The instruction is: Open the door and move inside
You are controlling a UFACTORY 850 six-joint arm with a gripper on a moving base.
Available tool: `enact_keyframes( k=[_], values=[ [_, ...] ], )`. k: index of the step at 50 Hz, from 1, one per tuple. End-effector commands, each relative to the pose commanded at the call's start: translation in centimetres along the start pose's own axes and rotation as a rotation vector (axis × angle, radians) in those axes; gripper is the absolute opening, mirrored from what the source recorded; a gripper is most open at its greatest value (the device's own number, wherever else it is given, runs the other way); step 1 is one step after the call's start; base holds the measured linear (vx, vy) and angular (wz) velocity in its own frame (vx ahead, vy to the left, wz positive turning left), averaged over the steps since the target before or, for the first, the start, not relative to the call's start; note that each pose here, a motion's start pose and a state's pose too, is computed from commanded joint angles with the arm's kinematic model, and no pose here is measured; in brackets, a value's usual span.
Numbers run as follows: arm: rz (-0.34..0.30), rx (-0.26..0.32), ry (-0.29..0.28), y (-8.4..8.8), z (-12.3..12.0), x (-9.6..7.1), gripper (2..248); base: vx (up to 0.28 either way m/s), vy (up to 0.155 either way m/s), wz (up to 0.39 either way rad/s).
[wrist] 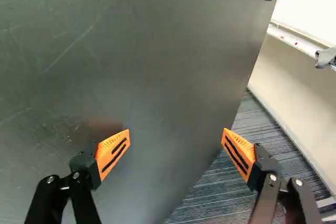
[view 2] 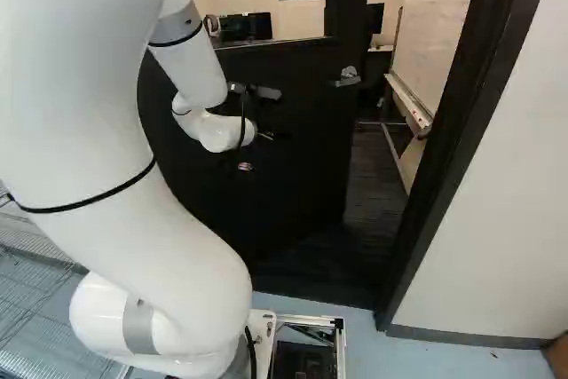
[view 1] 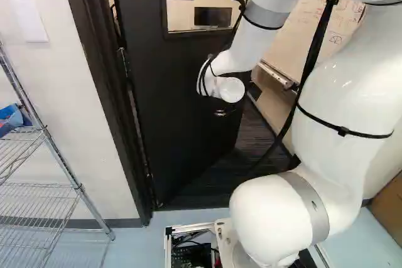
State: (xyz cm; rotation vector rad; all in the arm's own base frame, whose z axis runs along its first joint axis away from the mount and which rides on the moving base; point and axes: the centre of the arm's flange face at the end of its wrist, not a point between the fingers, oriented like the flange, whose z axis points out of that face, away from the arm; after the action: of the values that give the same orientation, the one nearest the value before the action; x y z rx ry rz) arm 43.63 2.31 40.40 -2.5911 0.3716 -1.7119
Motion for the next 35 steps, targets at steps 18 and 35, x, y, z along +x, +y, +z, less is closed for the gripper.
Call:
enact_keyframes(
  k=[18, 35],
  values=[
    [-0.008, 0.024, 0.0, -1.8, 1.7, 0.4, 247, -0.002, -0.002, -0.001],
    [-0.017, 0.05, 0.003, -3.8, 3.8, 0.9, 247, -0.002, -0.005, -0.001]
  ],
)
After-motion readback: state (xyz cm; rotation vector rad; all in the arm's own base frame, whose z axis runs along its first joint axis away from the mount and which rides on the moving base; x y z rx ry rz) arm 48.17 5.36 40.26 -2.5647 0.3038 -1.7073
